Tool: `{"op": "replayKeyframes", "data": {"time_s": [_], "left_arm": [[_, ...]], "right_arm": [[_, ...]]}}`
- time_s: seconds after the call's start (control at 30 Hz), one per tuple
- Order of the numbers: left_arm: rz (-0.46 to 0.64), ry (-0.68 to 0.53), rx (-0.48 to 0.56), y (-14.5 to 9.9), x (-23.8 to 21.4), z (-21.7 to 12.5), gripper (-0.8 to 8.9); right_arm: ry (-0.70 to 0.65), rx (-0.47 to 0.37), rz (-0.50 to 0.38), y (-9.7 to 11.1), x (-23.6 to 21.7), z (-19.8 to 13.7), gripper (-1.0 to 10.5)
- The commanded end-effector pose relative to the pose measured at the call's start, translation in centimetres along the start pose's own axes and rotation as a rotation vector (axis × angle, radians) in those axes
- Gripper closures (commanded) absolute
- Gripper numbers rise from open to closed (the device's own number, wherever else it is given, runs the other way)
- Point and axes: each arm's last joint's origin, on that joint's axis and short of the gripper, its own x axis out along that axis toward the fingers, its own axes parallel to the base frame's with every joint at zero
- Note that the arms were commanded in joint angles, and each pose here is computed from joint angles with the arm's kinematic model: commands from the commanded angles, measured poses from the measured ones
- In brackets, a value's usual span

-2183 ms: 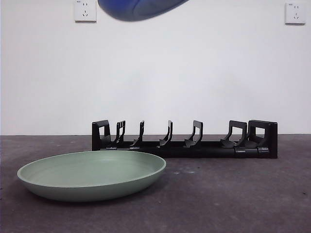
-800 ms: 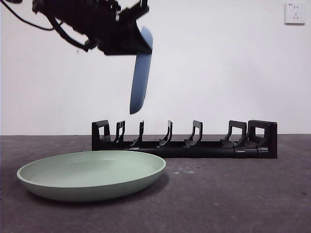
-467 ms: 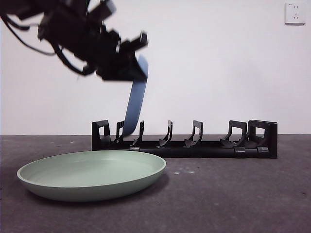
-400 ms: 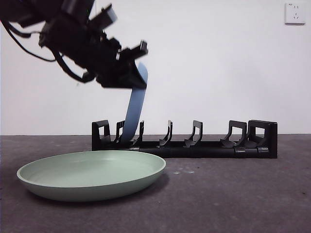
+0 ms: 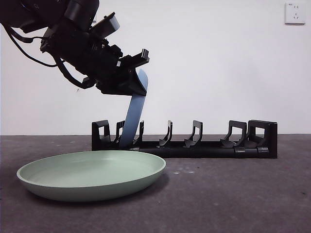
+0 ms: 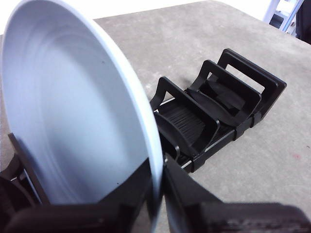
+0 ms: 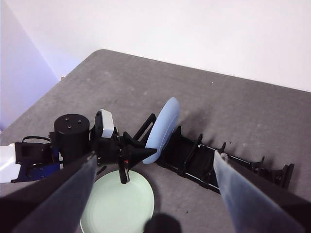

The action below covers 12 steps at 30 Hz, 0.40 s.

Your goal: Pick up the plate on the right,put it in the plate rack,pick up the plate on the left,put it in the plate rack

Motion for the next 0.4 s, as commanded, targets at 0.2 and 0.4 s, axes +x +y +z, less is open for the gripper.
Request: {"op": "replayKeyframes", "data": {"time_s": [0.2,0.4], "left_arm": [[0.015,0.037,-0.006,0.33,-0.04,-0.33,5.58],[-0.034,0.036,-0.006,0.10,-0.08,-0.25,5.58]], "right_arm": [[0.053,0.016,0.002,-0.19,0.71,-0.54,5.4],[0.073,0.022,0.001,-0.34,1.21,-0.75,5.4]]}}
